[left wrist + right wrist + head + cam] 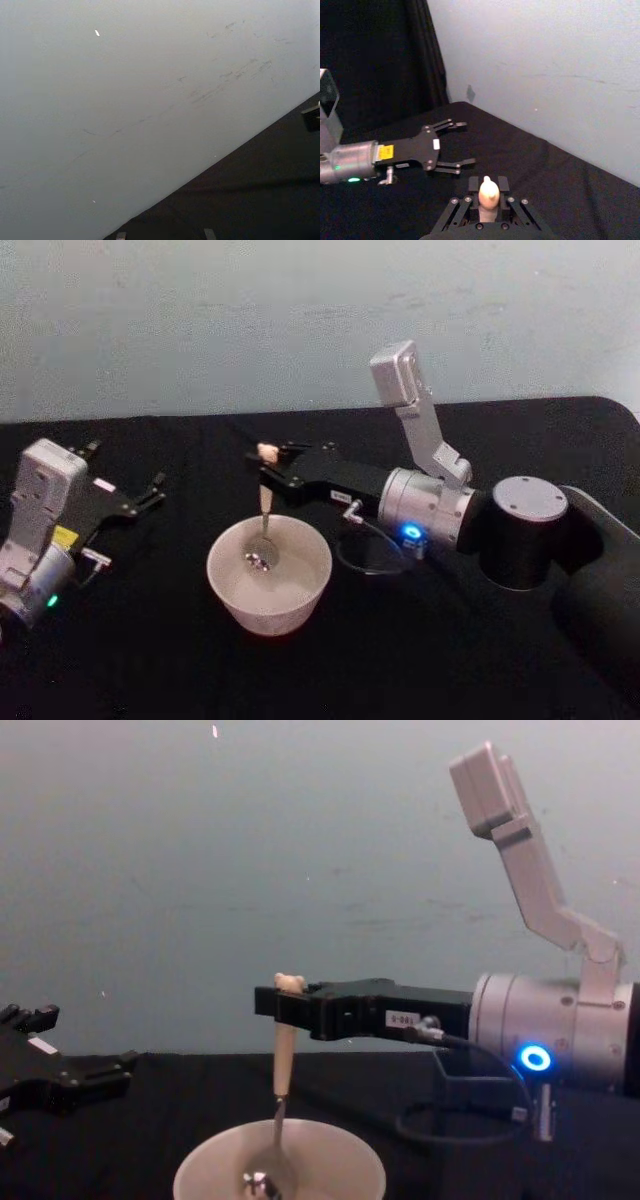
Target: Pick up the stirring spoon with one hand, stir inside the cup, then place it back in its original position.
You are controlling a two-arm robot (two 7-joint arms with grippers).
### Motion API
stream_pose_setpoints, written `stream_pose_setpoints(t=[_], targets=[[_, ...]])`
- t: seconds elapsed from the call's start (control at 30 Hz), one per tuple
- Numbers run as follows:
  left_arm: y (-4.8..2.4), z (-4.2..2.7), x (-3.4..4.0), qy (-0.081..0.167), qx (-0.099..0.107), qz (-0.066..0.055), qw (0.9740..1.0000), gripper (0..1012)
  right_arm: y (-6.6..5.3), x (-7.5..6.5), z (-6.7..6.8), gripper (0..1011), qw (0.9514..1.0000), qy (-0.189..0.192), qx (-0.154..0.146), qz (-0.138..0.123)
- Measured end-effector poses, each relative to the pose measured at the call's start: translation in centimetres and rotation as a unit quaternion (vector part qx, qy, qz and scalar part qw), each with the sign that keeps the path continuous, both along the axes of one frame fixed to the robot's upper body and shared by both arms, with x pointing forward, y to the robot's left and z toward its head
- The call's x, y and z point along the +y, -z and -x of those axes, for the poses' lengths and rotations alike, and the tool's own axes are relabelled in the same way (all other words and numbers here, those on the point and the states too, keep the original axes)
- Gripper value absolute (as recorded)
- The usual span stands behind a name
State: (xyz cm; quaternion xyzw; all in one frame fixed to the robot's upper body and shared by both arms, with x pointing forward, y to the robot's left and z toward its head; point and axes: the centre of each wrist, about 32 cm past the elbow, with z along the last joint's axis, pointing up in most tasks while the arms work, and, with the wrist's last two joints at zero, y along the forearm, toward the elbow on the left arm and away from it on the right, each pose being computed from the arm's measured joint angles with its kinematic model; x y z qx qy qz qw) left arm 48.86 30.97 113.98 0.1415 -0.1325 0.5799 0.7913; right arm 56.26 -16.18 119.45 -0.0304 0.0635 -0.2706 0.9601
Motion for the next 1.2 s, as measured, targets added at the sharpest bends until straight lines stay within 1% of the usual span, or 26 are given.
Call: stream_pose_setpoints(t=[0.13, 0.23, 0.4, 0.43, 0.47, 0.57, 0.67, 0.9, 1.0, 1.1, 1.2], targets=[[0.0, 0.0, 0.0, 0.0, 0.0, 0.0, 1.0, 1001, 0.0, -0.5, -0.2, 225, 1.0, 0.008, -0.001, 0.001], [0.0, 0.0, 0.0, 0.0, 0.0, 0.0, 1.0, 1001, 0.0, -1.2, 0.0, 225, 0.9999, 0.013, -0.001, 0.004], [0.0, 0.0, 0.0, 0.0, 0.0, 0.0, 1.0, 1001, -0.2, -2.8, 1.0, 225, 0.9998, 0.016, 0.001, 0.007], [0.0, 0.0, 0.0, 0.0, 0.0, 0.0, 1.0, 1001, -0.2, -2.8, 1.0, 225, 0.9998, 0.016, 0.001, 0.007], [0.0, 0.0, 0.0, 0.0, 0.0, 0.0, 1.0, 1001, -0.2, -3.2, 1.3, 225, 0.9998, 0.016, 0.004, 0.007], [0.0, 0.0, 0.0, 0.0, 0.0, 0.0, 1.0, 1001, -0.2, -3.6, 1.8, 225, 0.9999, 0.013, 0.008, 0.007], [0.0, 0.0, 0.0, 0.0, 0.0, 0.0, 1.0, 1001, -0.3, -4.1, 2.6, 225, 0.9998, 0.003, 0.016, 0.007], [0.0, 0.0, 0.0, 0.0, 0.0, 0.0, 1.0, 1001, -0.2, -4.1, 3.8, 225, 0.9994, -0.021, 0.025, 0.007], [0.0, 0.0, 0.0, 0.0, 0.0, 0.0, 1.0, 1001, -0.1, -3.6, 4.3, 225, 0.999, -0.035, 0.027, 0.007], [0.0, 0.0, 0.0, 0.0, 0.0, 0.0, 1.0, 1001, -0.1, -3.3, 4.4, 225, 0.9988, -0.04, 0.028, 0.006], [0.0, 0.0, 0.0, 0.0, 0.0, 0.0, 1.0, 1001, -0.1, -2.5, 4.4, 225, 0.9986, -0.046, 0.028, 0.003]])
